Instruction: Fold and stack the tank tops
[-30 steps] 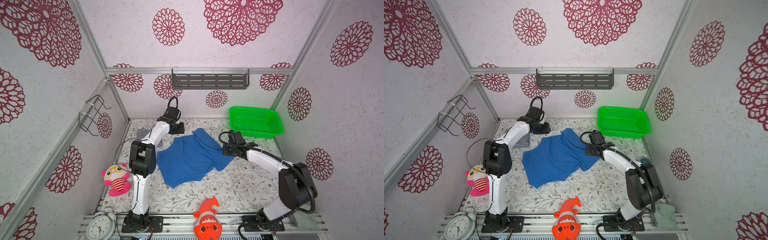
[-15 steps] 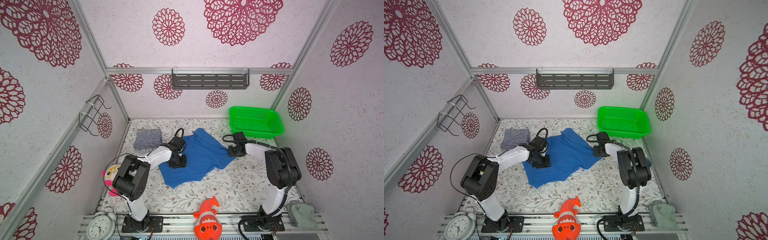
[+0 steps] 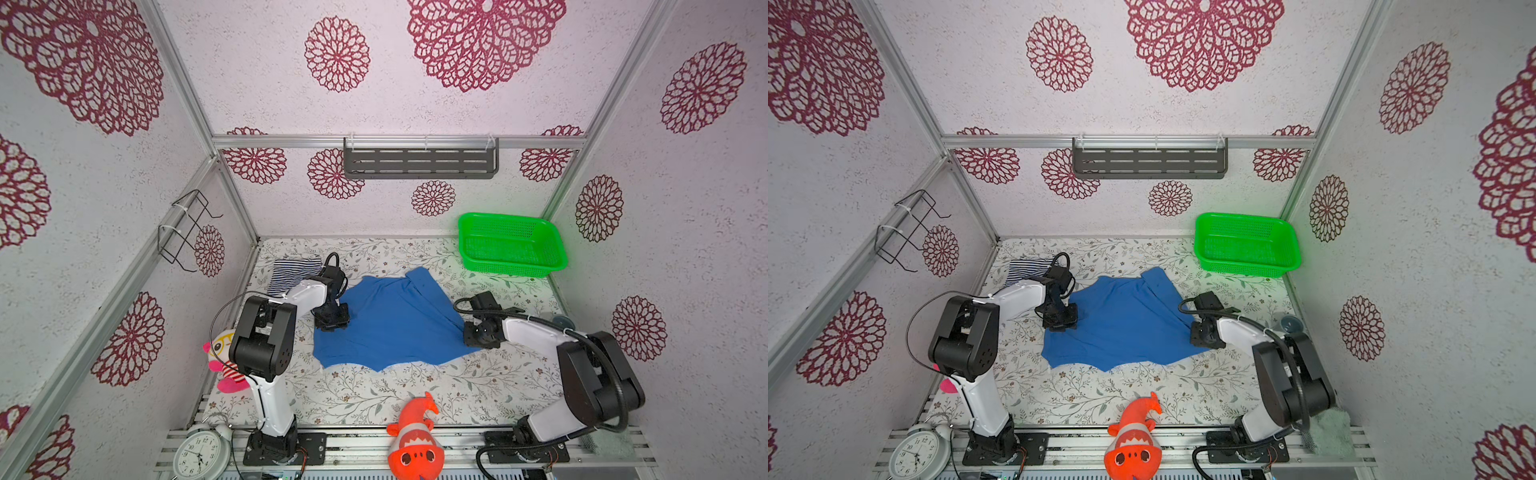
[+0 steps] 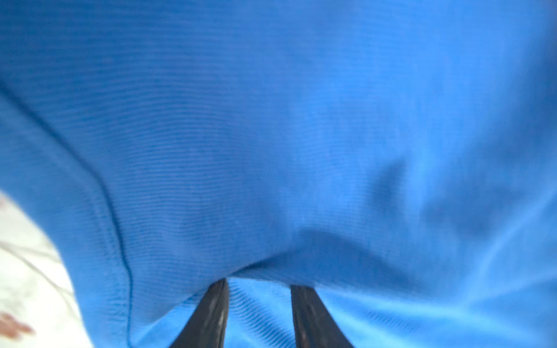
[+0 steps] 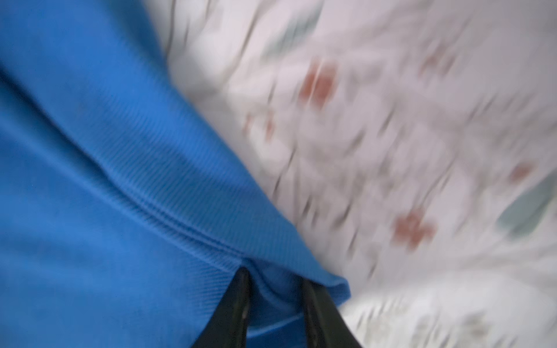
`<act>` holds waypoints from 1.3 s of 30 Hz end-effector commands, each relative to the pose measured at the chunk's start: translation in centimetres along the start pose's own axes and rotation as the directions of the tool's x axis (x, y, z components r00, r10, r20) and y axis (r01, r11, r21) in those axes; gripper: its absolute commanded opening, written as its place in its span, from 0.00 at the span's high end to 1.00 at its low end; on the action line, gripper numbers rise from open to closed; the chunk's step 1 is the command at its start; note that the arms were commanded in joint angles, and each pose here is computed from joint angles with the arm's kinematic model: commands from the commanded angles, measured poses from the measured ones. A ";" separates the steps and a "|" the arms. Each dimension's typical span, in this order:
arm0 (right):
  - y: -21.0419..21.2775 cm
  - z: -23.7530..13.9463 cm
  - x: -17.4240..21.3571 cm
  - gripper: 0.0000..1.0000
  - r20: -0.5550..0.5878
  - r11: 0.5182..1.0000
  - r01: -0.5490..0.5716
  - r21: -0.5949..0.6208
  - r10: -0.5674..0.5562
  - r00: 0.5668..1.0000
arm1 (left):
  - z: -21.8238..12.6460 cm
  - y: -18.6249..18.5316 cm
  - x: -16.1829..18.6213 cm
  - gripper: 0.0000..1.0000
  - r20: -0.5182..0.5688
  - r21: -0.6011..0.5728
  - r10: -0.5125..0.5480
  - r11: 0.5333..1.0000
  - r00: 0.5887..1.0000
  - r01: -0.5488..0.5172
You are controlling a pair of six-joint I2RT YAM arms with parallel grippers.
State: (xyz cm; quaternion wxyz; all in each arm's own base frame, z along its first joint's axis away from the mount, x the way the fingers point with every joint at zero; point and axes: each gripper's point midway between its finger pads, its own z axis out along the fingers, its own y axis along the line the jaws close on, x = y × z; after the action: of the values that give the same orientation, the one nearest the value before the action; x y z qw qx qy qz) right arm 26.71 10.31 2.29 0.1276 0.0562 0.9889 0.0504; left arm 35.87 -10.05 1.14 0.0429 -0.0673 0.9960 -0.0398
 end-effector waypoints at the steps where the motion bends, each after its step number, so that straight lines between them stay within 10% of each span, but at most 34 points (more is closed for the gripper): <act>1: 0.6 -3.5 2.4 0.66 -0.078 0.997 -0.068 -0.040 0.065 0.995 | 0.4 0.2 -1.9 0.61 0.000 -0.044 0.090 0.995 0.996 -0.090; 12: 4.8 -9.2 -13.3 0.52 0.359 0.994 0.097 0.048 -0.108 0.927 | -7.4 -3.0 -6.1 0.61 0.187 -0.020 0.160 0.987 0.969 -0.159; 20: 9.9 -7.4 -20.5 0.20 0.505 0.988 0.119 0.096 -0.151 0.850 | -3.2 -5.2 -3.3 0.62 0.138 0.117 0.072 0.989 0.988 -0.088; 39: 18.7 1.6 -23.4 0.15 0.434 0.963 0.256 0.091 -0.269 0.860 | 0.8 1.6 2.6 0.63 0.034 0.039 -0.081 0.996 0.996 0.080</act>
State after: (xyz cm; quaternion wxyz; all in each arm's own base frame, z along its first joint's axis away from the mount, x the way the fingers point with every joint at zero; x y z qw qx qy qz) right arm 51.99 24.49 8.37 0.3592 -0.0444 0.9322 0.0042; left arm 35.02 -10.68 1.28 0.0924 -0.0909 0.9875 -0.0899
